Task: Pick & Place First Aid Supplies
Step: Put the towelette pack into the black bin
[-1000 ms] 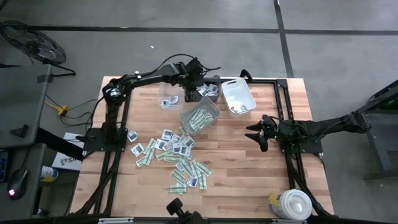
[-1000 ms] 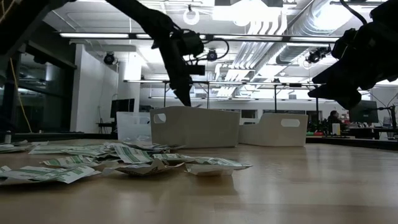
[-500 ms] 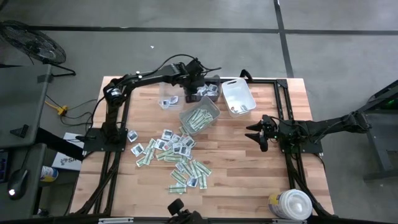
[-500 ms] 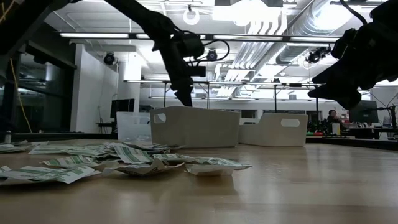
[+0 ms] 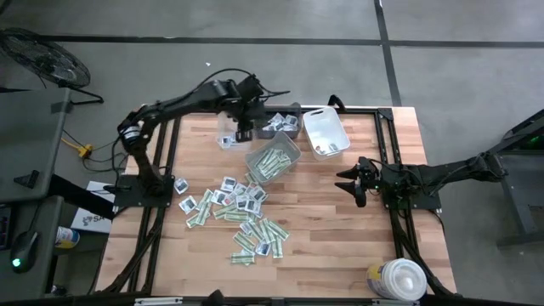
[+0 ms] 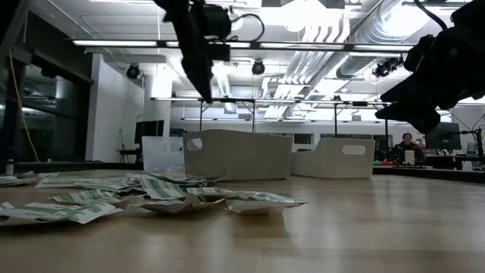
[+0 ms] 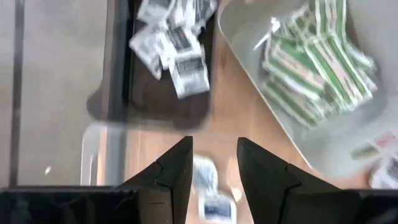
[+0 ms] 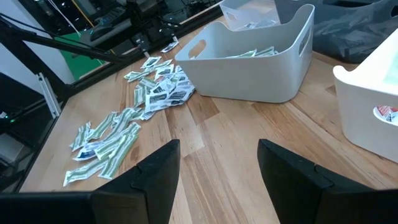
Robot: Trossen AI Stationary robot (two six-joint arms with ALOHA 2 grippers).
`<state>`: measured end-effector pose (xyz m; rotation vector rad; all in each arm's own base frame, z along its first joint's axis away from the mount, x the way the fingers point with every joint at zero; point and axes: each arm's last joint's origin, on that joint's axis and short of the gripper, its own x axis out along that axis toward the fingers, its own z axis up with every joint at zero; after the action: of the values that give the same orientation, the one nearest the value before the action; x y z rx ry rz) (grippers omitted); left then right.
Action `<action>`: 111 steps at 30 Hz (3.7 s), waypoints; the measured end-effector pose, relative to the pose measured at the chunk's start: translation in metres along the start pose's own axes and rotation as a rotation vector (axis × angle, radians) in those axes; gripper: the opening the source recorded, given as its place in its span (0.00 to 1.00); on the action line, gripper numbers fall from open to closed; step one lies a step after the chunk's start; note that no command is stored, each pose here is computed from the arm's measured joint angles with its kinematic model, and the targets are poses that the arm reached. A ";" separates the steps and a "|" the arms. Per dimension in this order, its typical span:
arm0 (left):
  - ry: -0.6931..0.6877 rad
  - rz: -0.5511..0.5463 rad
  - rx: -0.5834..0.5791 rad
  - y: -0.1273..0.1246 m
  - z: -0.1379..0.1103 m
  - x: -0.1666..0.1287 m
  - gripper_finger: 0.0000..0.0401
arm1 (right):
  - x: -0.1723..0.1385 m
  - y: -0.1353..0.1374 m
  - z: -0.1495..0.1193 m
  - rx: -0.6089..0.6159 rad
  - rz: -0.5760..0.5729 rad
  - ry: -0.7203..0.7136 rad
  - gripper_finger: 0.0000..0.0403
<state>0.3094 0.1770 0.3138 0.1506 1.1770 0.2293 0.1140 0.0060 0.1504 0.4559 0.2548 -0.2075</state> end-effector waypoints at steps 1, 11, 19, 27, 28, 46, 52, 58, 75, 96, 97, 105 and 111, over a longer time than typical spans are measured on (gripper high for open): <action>0.011 0.012 -0.003 -0.005 -0.003 -0.005 0.31 | 0.000 0.000 0.000 0.000 0.000 0.000 0.52; 0.124 0.071 -0.192 -0.092 -0.077 -0.033 0.31 | 0.000 0.000 0.000 0.000 0.000 0.000 0.52; 0.268 0.195 -0.473 -0.157 -0.123 -0.045 0.31 | 0.000 0.000 0.000 0.000 0.000 0.000 0.52; 0.443 0.277 -0.525 -0.194 -0.126 -0.031 0.31 | 0.000 0.000 0.000 0.000 -0.001 0.001 0.52; 0.470 0.287 -0.522 -0.197 -0.126 -0.027 0.31 | 0.000 0.000 0.000 0.000 0.000 0.000 0.52; 0.758 0.359 -0.443 -0.231 -0.117 0.051 0.31 | 0.000 0.000 0.000 0.000 -0.001 0.001 0.52; 0.800 0.335 -0.453 -0.236 -0.130 0.070 0.31 | 0.000 0.000 0.000 0.000 -0.001 0.001 0.52; 0.858 0.257 -0.507 -0.240 -0.162 0.088 0.36 | 0.000 0.000 0.000 0.000 -0.001 0.001 0.52; 0.864 0.426 -0.430 -0.233 -0.163 0.082 0.65 | 0.000 0.000 0.000 0.000 -0.001 0.001 0.52; 0.912 0.553 -0.378 -0.237 -0.172 0.101 0.65 | 0.000 0.000 0.000 0.000 0.000 0.000 0.52; 0.909 0.557 -0.378 -0.237 -0.172 0.101 0.65 | 0.000 0.000 0.000 0.000 -0.001 0.000 0.52; 0.902 0.591 -0.409 -0.235 -0.179 0.103 0.65 | 0.000 0.000 0.000 0.000 0.000 0.000 0.52; 0.912 0.588 -0.415 -0.235 -0.181 0.103 0.65 | 0.000 0.000 0.000 0.000 0.000 0.001 0.52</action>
<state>0.2030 -0.0247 0.0979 0.0124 1.9336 1.1400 0.1141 0.0060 0.1505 0.4558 0.2554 -0.2075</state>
